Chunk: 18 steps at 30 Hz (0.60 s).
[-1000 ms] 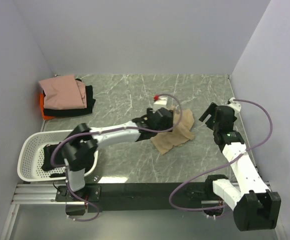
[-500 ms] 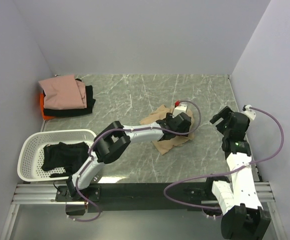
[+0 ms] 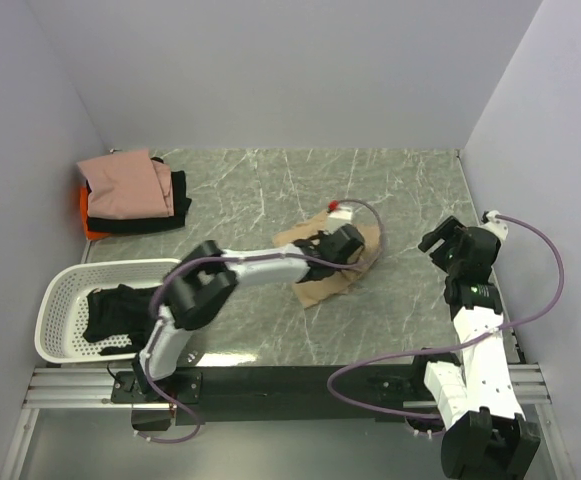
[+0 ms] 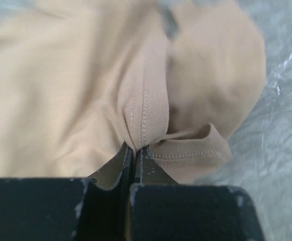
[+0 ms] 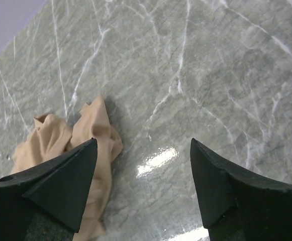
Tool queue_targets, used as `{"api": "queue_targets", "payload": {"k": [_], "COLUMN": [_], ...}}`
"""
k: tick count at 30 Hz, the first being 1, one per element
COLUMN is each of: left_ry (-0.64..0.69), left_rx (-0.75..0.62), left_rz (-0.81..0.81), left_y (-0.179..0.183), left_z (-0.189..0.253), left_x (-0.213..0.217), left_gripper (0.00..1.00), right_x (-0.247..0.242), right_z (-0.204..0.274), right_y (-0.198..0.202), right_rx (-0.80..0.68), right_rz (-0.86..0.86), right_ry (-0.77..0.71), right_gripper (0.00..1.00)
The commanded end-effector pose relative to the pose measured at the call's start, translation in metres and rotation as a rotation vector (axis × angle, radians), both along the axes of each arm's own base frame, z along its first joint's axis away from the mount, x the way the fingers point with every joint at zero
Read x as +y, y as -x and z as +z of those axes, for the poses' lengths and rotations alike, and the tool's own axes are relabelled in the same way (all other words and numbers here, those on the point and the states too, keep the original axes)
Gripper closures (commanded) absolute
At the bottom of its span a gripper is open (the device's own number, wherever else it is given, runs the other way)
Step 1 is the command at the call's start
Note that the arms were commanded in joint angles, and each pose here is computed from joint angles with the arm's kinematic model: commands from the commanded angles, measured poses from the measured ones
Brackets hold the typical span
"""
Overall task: Fold and stack the t-shirts
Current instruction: Flatten the tshirt out
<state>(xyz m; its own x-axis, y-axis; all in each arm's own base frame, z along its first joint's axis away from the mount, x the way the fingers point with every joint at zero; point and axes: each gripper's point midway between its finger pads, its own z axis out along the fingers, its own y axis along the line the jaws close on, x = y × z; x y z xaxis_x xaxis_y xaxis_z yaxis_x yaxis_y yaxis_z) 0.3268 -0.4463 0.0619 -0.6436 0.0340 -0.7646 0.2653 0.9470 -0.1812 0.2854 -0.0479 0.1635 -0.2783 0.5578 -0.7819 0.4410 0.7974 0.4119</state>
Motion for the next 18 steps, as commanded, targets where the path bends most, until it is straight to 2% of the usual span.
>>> {"api": "queue_targets", "payload": {"k": [1, 2, 3, 5, 6, 8, 9, 13, 16, 18], "left_ry": [0.176, 0.239, 0.222, 0.271, 0.325, 0.334, 0.339, 0.239, 0.176, 0.124], "left_rx": [-0.176, -0.218, -0.204, -0.195, -0.214, -0.182, -0.184, -0.167, -0.133, -0.104], "left_rz": [0.123, 0.137, 0.147, 0.206, 0.225, 0.259, 0.275, 0.408, 0.459, 0.483], "left_y": [-0.016, -0.011, -0.005, -0.007, -0.004, -0.002, 0.002, -0.001, 0.002, 0.007], "left_z": [0.122, 0.159, 0.147, 0.154, 0.172, 0.152, 0.150, 0.129, 0.109, 0.091], "left_x": [0.052, 0.070, 0.088, 0.120, 0.137, 0.167, 0.182, 0.233, 0.253, 0.263], "left_gripper": [1.00, 1.00, 1.00, 0.99, 1.00, 1.00, 1.00, 0.99, 0.99, 0.96], "right_x": [0.008, 0.012, 0.018, 0.036, 0.046, 0.064, 0.095, 0.141, 0.153, 0.155], "right_z": [0.010, 0.011, 0.010, 0.012, 0.010, 0.008, 0.004, -0.017, -0.033, -0.046], "right_y": [-0.008, -0.010, -0.011, -0.015, -0.017, -0.021, -0.023, -0.029, -0.033, -0.036], "right_rx": [-0.038, -0.044, -0.044, -0.054, -0.046, -0.035, -0.021, 0.035, 0.078, 0.116], "right_rz": [0.076, 0.096, 0.124, 0.188, 0.218, 0.257, 0.347, 0.450, 0.466, 0.462], "right_ry": [0.014, 0.009, -0.003, -0.009, -0.012, -0.005, -0.008, -0.067, -0.070, -0.064], "right_gripper": [0.21, 0.22, 0.24, 0.25, 0.25, 0.25, 0.26, 0.25, 0.26, 0.25]}}
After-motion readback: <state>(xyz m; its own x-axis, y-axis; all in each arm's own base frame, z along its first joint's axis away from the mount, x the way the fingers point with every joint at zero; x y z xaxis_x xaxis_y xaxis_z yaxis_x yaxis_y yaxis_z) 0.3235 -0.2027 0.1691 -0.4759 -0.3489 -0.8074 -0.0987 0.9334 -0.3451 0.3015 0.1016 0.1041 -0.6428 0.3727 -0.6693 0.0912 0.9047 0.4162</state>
